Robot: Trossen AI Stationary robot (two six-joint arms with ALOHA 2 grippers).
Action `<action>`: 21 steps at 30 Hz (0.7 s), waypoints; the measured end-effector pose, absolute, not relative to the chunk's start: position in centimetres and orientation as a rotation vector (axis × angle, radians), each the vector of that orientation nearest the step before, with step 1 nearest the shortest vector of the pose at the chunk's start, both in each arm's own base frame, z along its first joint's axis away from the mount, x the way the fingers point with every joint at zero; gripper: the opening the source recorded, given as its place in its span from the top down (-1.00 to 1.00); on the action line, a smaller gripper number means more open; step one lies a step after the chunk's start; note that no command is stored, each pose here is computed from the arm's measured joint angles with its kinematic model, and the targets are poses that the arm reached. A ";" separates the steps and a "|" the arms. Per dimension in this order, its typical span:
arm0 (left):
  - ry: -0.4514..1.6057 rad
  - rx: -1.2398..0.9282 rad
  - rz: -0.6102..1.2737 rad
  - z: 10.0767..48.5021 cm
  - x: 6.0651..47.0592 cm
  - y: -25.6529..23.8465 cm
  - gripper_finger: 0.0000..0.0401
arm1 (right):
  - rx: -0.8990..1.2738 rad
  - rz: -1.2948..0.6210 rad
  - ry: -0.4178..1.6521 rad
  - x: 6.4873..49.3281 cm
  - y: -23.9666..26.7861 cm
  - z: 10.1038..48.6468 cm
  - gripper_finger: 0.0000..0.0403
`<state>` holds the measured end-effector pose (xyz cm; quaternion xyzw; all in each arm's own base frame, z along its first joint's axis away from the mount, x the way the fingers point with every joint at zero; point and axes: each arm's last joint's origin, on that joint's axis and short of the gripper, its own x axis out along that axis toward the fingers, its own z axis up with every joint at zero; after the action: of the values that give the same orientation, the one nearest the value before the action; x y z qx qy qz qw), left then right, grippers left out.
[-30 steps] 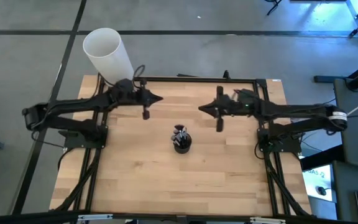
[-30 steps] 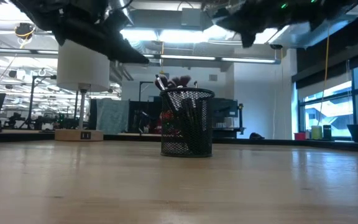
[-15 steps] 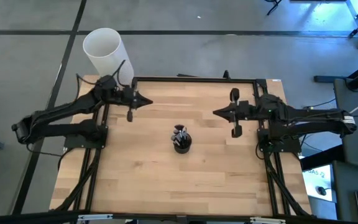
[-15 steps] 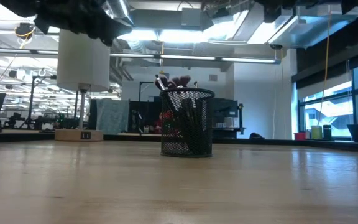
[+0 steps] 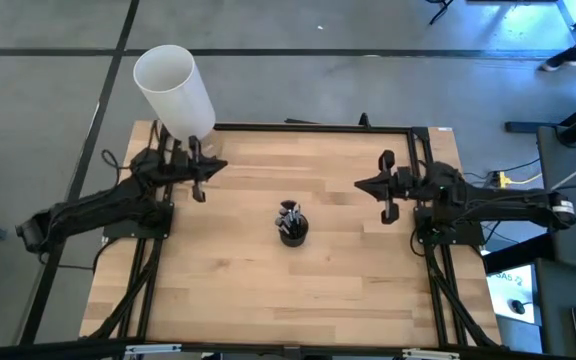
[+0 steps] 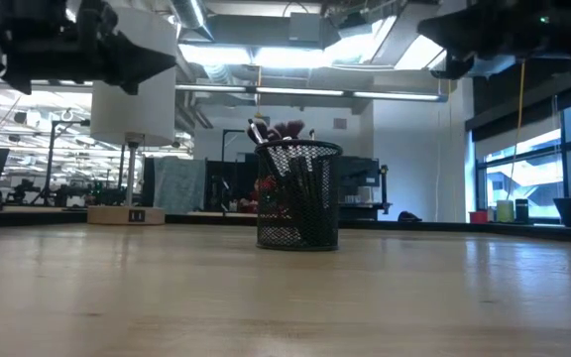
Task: Pick & Place Makeup Brushes
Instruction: Return to home position
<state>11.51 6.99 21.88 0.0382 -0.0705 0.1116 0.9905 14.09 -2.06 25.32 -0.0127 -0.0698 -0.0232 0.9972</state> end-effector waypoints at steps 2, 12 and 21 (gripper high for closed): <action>-0.164 0.075 0.240 21.9 10.9 7.0 0.99 | -0.010 -0.039 -0.129 13.4 -2.1 25.3 1.00; -0.131 0.027 0.246 21.6 9.6 6.9 0.99 | 0.060 0.005 -0.109 12.4 -1.7 24.4 1.00; -0.146 0.002 0.237 21.7 9.2 6.5 0.97 | 0.090 0.041 -0.177 12.3 -1.3 20.5 1.00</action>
<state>9.18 6.54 21.74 0.0008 -0.0728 0.1179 0.9903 12.30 -1.32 20.55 0.0449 -0.0881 0.0203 0.9949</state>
